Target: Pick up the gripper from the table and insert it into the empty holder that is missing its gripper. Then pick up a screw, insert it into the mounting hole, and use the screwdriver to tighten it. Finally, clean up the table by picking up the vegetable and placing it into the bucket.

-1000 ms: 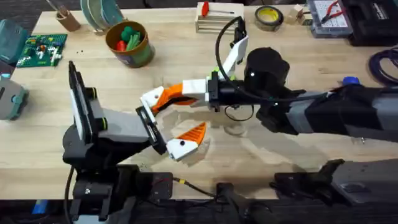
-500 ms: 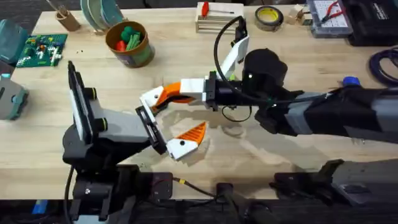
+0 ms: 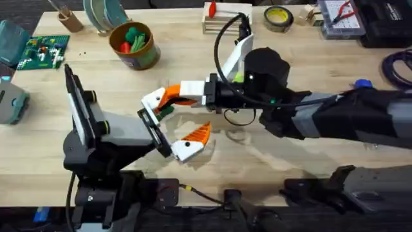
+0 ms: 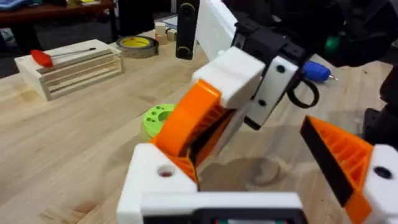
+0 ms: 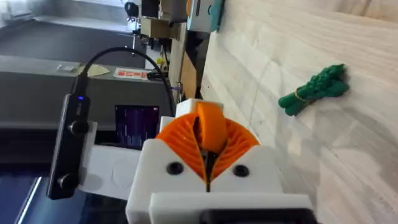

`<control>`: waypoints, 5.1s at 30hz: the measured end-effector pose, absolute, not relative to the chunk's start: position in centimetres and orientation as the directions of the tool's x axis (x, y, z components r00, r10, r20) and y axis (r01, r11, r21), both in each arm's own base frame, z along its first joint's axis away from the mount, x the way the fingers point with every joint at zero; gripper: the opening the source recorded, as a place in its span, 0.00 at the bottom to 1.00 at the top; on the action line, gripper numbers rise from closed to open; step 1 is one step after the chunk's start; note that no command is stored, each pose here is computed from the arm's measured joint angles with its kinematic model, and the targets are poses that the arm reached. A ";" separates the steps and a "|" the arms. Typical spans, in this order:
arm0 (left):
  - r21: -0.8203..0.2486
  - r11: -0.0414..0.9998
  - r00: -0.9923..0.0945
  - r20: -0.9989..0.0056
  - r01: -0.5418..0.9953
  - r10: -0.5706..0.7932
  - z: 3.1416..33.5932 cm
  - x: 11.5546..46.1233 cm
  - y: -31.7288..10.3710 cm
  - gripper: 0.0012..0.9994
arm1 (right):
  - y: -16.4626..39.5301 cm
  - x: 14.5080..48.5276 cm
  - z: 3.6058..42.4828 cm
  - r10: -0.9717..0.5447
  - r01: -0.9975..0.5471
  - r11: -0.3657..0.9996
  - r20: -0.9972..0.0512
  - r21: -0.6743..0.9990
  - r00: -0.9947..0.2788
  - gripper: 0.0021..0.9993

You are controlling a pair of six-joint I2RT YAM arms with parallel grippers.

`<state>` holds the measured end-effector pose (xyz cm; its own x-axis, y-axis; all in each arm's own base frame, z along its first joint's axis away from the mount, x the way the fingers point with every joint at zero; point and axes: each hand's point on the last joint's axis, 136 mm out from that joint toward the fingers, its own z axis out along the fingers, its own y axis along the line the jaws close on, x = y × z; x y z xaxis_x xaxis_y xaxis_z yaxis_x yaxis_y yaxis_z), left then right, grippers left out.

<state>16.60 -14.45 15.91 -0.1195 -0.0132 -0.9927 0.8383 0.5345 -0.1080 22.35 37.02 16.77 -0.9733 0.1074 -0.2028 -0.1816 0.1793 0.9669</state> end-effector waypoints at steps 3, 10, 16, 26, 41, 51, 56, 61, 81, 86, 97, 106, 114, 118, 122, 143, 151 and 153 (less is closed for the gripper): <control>-0.108 0.537 -0.119 -0.993 0.837 -0.013 15.9 16.6 -14.4 0.99 | 37.1 22.4 16.8 0.107 -0.187 0.182 -0.209 0.965 -0.972 0.00; -0.107 0.528 -0.119 -0.993 0.843 -0.012 15.9 16.5 -14.5 0.99 | 36.8 22.2 16.9 0.067 -0.210 0.171 -0.224 0.963 -0.972 0.00; -0.103 0.486 -0.115 -0.993 0.868 -0.006 15.9 15.8 -15.0 0.99 | 35.7 21.8 16.9 -0.030 -0.215 0.134 -0.213 0.967 -0.977 0.03; -0.089 0.347 -0.099 -0.995 0.934 0.011 15.9 13.3 -16.3 0.99 | 34.2 19.5 17.1 -0.217 -0.205 0.060 -0.187 0.977 -0.958 0.39; -0.098 0.271 -0.105 -0.994 0.958 0.012 15.9 12.0 -16.8 0.99 | 31.7 21.6 17.8 -0.201 -0.219 0.032 -0.209 0.975 -0.957 0.85; -0.098 0.270 -0.105 -0.994 0.958 0.012 15.9 12.0 -16.8 0.99 | 28.3 26.0 17.9 -0.061 -0.263 0.063 -0.259 0.963 -0.964 0.88; -0.098 0.270 -0.105 -0.994 0.958 0.012 15.9 12.0 -16.8 0.99 | 26.0 28.7 18.2 0.026 -0.325 0.087 -0.329 0.942 -0.944 0.89; -0.098 0.270 -0.105 -0.994 0.958 0.012 15.9 12.0 -16.8 0.99 | 23.6 32.2 19.8 0.120 -0.428 0.126 -0.442 0.895 -0.889 0.89; -0.099 0.270 -0.106 -0.994 0.958 0.012 15.9 12.0 -16.8 0.99 | 18.9 37.8 21.1 0.042 -0.504 0.647 -0.687 0.572 -0.725 0.89; -0.106 0.261 -0.113 -0.993 0.959 0.012 15.8 11.9 -16.9 0.99 | 16.5 35.1 22.7 -0.042 -0.502 0.755 -0.732 0.422 -0.680 0.89; -0.109 0.249 -0.115 -0.993 0.962 0.012 15.8 11.6 -16.9 0.99 | 17.7 31.1 19.6 -0.240 -0.507 0.823 -0.652 0.257 -0.719 0.89; -0.108 0.249 -0.115 -0.993 0.962 0.012 15.8 11.6 -16.9 0.99 | 19.9 30.5 15.9 -0.331 -0.535 0.811 -0.568 0.236 -0.753 0.89; -0.109 0.249 -0.115 -0.993 0.962 0.012 15.8 11.6 -16.9 0.99 | 21.3 30.0 11.4 -0.444 -0.555 0.824 -0.476 0.117 -0.759 0.88; -0.109 0.249 -0.115 -0.993 0.962 0.012 15.8 11.6 -16.9 0.99 | 21.2 30.2 10.3 -0.464 -0.545 0.836 -0.452 0.061 -0.762 0.88; -0.108 0.249 -0.115 -0.993 0.962 0.012 15.8 11.6 -16.9 0.99 | 20.9 30.8 9.1 -0.457 -0.521 0.853 -0.435 0.032 -0.776 0.86; -0.109 0.249 -0.115 -0.993 0.962 0.012 15.8 11.6 -16.9 0.99 | 21.8 32.7 7.8 -0.426 -0.495 0.868 -0.467 0.030 -0.775 0.83; -0.109 0.249 -0.116 -0.993 0.962 0.012 15.8 11.6 -16.9 0.99 | 21.8 32.6 6.6 -0.433 -0.494 0.869 -0.441 0.028 -0.786 0.78; -0.109 0.249 -0.115 -0.993 0.962 0.012 15.8 11.6 -16.9 0.99 | 21.7 32.6 6.4 -0.435 -0.494 0.869 -0.433 0.028 -0.789 0.77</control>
